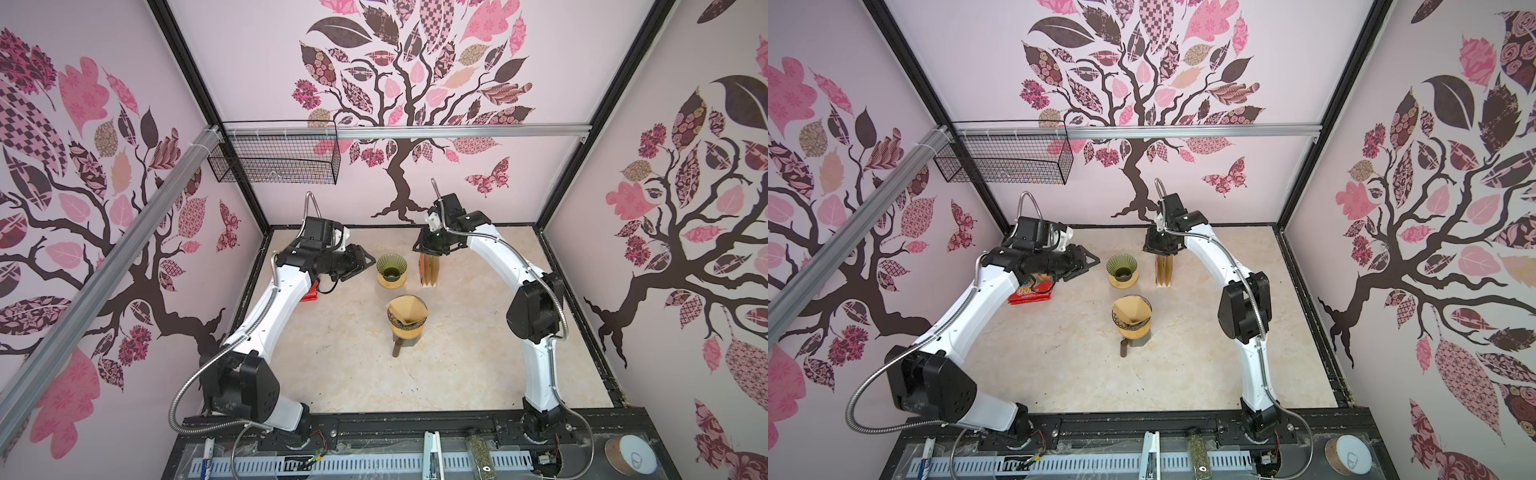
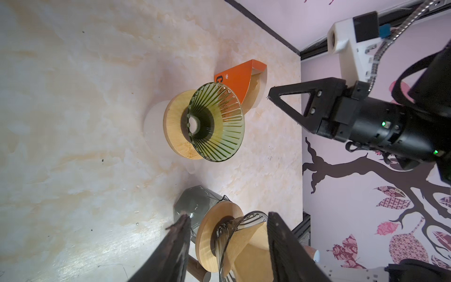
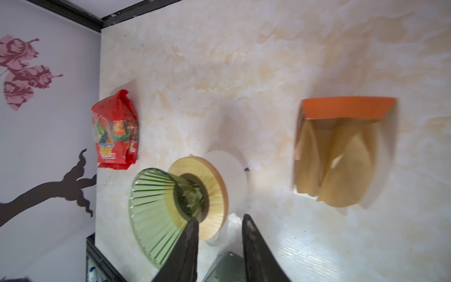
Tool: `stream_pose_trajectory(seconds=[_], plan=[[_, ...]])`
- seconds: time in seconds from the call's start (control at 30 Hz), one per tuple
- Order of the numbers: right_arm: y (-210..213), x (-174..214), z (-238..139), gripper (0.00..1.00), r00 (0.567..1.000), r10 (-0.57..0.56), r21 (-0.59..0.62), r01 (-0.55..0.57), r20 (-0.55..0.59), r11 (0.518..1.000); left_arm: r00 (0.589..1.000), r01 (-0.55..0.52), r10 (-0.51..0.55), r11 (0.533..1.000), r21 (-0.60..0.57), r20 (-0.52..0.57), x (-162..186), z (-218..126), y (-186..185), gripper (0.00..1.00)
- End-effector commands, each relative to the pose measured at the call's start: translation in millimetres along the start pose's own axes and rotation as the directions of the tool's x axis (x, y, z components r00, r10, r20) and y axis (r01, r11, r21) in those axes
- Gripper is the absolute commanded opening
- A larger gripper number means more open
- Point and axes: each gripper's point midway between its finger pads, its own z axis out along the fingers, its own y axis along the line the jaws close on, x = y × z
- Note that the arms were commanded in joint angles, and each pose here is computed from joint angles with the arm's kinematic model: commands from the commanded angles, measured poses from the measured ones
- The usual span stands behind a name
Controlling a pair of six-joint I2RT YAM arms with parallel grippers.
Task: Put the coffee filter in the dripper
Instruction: 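Move the open right gripper to the orange box while the left gripper withdraws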
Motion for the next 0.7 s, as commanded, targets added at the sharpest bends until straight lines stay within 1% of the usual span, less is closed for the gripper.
stream_pose_trajectory(seconds=[0.0, 0.03, 0.1, 0.2, 0.23, 0.27, 0.33, 0.5, 0.6, 0.67], plan=[[-15.7, -12.9, -29.3, 0.35, 0.996, -0.069, 0.101, 0.063, 0.058, 0.993, 0.999, 0.008, -0.008, 1.0, 0.007, -0.035, 22.8, -1.3, 10.7, 0.58], [-19.4, -13.5, -28.1, 0.36, 0.995, -0.087, 0.123, 0.079, 0.058, 0.989, 0.999, 0.014, -0.013, 1.0, 0.028, -0.037, 26.6, -2.6, 8.6, 0.6], [-23.8, -15.2, -25.4, 0.38, 0.992, -0.112, 0.145, 0.103, 0.056, 0.984, 1.0, 0.009, -0.008, 0.999, 0.036, -0.028, 31.2, -7.8, 7.2, 0.68], [-26.7, -19.0, -20.1, 0.39, 0.987, -0.15, 0.161, 0.14, 0.053, 0.977, 1.0, -0.013, 0.013, 0.998, 0.053, -0.004, 31.5, -16.2, 1.8, 0.85], [-28.6, -18.9, -16.1, 0.39, 0.986, -0.161, 0.165, 0.152, 0.046, 0.974, 1.0, -0.02, 0.021, 0.997, 0.073, -0.005, 33.2, -17.3, -1.3, 0.94], [-31.9, -16.3, -10.4, 0.39, 0.985, -0.17, 0.169, 0.163, 0.03, 0.972, 1.0, -0.021, 0.022, 0.996, 0.087, -0.006, 35.6, -18.0, -3.1, 0.97], [-25.4, -25.5, -12.7, 0.38, 0.979, -0.198, 0.158, 0.187, 0.051, 0.97, 1.0, -0.015, 0.015, 0.996, 0.084, -0.003, 38.4, -18.8, -0.8, 0.97], [-24.7, -29.2, -4.0, 0.35, 0.972, -0.231, 0.148, 0.222, 0.047, 0.964, 1.0, -0.023, 0.022, 0.999, 0.041, 0.014, 38.3, -26.5, 3.4, 0.97], [-27.3, -27.7, 4.8, 0.31, 0.97, -0.239, 0.144, 0.232, 0.034, 0.962, 1.0, -0.011, 0.011, 1.0, 0.005, 0.009, 39.5, -26.3, 10.5, 0.97], [-32.6, -25.8, 11.0, 0.26, 0.971, -0.238, 0.156, 0.232, 0.021, 0.96, 1.0, -0.005, 0.005, 1.0, 0.003, 0.002, 39.5, -25.5, 11.8, 0.97]])
